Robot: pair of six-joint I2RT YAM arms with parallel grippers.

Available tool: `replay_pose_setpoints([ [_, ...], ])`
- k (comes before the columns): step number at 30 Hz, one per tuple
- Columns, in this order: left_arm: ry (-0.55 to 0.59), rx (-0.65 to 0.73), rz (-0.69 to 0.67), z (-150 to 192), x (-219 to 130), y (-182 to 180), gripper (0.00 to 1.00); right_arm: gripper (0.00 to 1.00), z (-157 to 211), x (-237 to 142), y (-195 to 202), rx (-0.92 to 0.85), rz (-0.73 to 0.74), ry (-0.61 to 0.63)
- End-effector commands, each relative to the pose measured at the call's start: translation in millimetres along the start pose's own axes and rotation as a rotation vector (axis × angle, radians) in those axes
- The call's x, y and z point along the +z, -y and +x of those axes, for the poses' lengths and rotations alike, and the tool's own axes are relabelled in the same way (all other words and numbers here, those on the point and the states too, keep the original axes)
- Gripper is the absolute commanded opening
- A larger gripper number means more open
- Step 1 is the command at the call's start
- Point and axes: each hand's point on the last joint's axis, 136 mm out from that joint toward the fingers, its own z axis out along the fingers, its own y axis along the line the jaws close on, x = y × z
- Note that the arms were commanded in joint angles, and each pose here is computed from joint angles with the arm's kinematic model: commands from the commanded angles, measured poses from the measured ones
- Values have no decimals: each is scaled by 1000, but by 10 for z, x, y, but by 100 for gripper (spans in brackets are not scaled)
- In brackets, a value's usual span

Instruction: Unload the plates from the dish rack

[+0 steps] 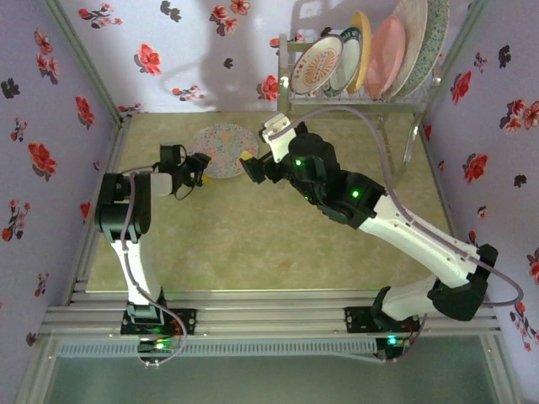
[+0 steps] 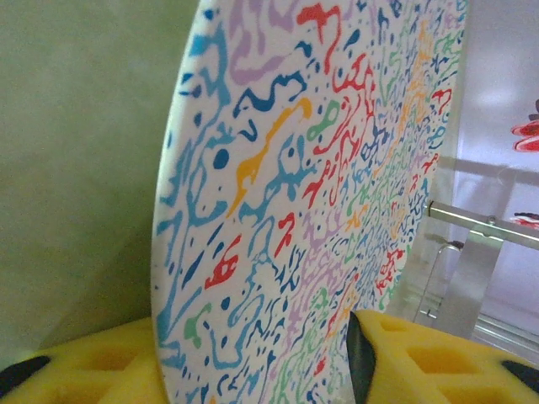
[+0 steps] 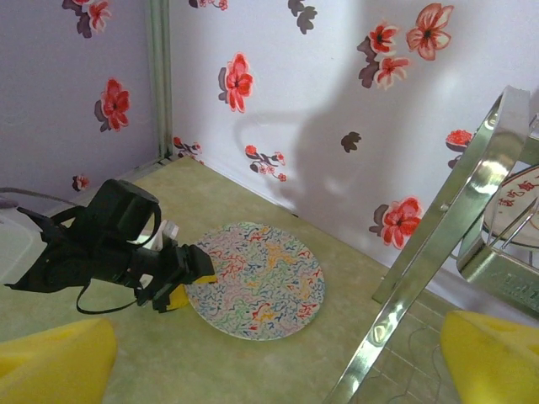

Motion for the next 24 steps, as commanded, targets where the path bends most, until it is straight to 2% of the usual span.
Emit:
replay_pose_setpoints([
  [1, -48, -41, -55, 86, 22, -45, 56, 99, -186, -97, 90, 30, 30, 43],
  [6, -71, -59, -110, 149, -59, -22, 69, 99, -231, -134, 92, 7, 23, 64],
  [12, -103, -76, -178, 227, -196, -4, 73, 99, -383, -254, 208, -48, 61, 112],
  [15, -109, -74, -197, 280, -297, 10, 75, 99, -535, -385, 399, -88, 135, 150],
  [20, -89, -29, -241, 422, -534, -22, 82, 99, -860, -733, 1011, -108, 337, 206],
  [24, -45, -25, -226, 534, -792, 15, 83, 99, -1100, -1201, 1751, -74, 605, 255],
])
